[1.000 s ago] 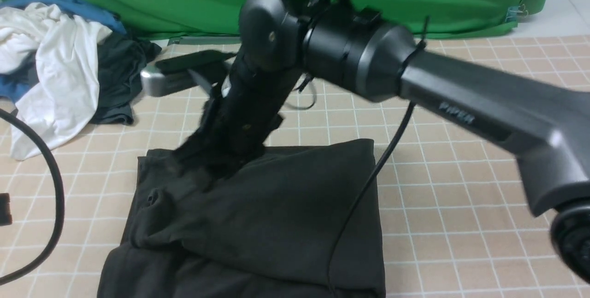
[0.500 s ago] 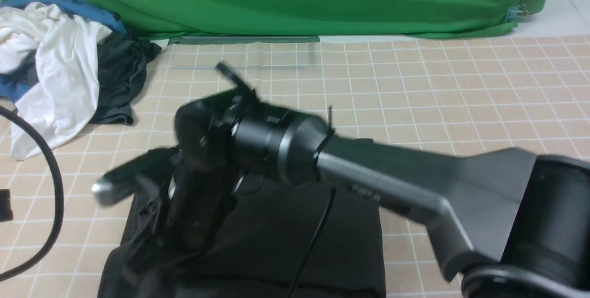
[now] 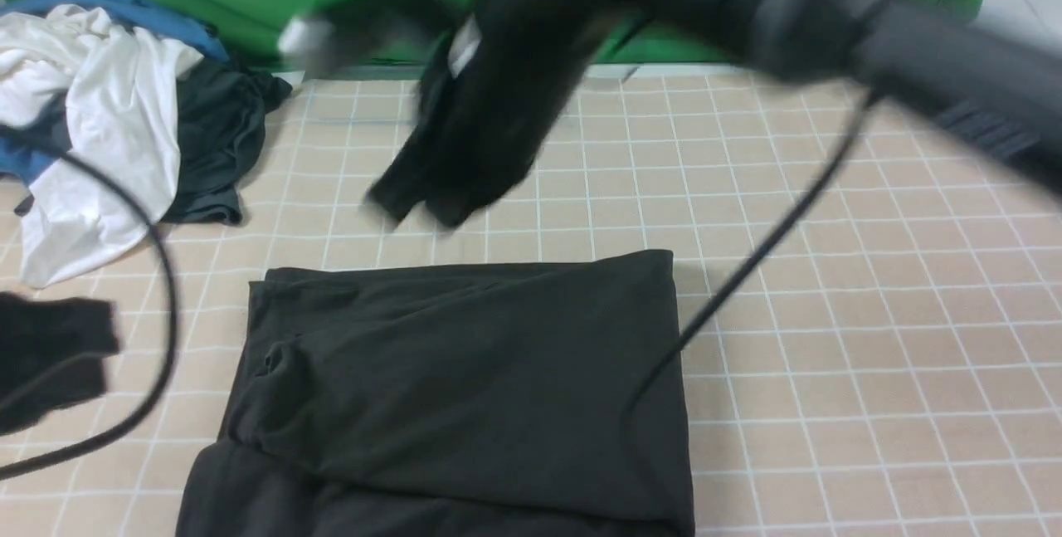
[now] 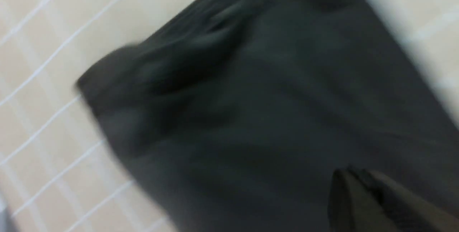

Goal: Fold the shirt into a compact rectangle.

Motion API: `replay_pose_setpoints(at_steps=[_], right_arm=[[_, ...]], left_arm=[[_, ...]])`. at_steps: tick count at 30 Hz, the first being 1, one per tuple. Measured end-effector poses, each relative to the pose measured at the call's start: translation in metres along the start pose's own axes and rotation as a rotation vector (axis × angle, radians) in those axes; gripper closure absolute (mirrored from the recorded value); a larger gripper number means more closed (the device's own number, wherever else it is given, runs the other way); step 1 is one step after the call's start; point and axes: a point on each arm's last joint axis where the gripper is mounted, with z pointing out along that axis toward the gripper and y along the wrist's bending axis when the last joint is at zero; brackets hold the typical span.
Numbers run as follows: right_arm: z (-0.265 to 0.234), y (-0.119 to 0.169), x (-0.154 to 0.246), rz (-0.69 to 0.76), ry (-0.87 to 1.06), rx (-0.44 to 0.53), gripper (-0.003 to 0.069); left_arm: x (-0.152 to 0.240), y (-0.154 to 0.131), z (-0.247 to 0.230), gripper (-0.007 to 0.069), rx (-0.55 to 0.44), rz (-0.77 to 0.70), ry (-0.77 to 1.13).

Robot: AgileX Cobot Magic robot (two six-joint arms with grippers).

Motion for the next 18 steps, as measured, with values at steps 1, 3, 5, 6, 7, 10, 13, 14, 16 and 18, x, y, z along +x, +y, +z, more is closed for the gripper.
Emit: replay_pose_setpoints(at_steps=[1,3,5,6,7,10,13,14,16,18], right_arm=[[-0.015,-0.016,0.003,0.031,-0.017,0.025,0.0623],[-0.033,-0.044,0.015,0.094,-0.018,0.069,0.0623],[-0.042,-0.074,0.033,0.168,0.016,0.108,0.0623],[-0.041,-0.081,0.041,0.191,0.040,0.117,0.0623],[-0.040,-0.099,0.056,0.240,0.081,0.135,0.0623],[-0.024,-0.124,0.090,0.316,0.175,0.152,0.0623],[-0.004,-0.135,0.115,0.365,0.211,0.149,0.0623],[-0.002,-0.135,0.117,0.367,0.218,0.147,0.0623],[0.009,-0.135,0.125,0.384,0.210,0.129,0.0623],[0.014,-0.133,0.127,0.384,0.188,0.108,0.0623]], left_arm=[[-0.004,-0.003,0.007,0.0606,0.016,0.005,0.016],[-0.015,-0.007,0.027,0.0606,0.044,0.027,0.054],[-0.024,-0.009,0.049,0.0606,0.047,0.043,0.094],[-0.027,-0.010,0.059,0.0606,0.044,0.044,0.116],[-0.031,-0.009,0.074,0.0606,0.035,0.048,0.152],[-0.039,-0.007,0.111,0.0606,0.010,0.051,0.216],[-0.041,-0.003,0.142,0.0606,-0.014,0.057,0.264],[-0.041,-0.003,0.144,0.0606,-0.016,0.057,0.268],[-0.037,0.004,0.166,0.0606,-0.059,0.067,0.323],[-0.030,0.011,0.182,0.0606,-0.109,0.065,0.359]])
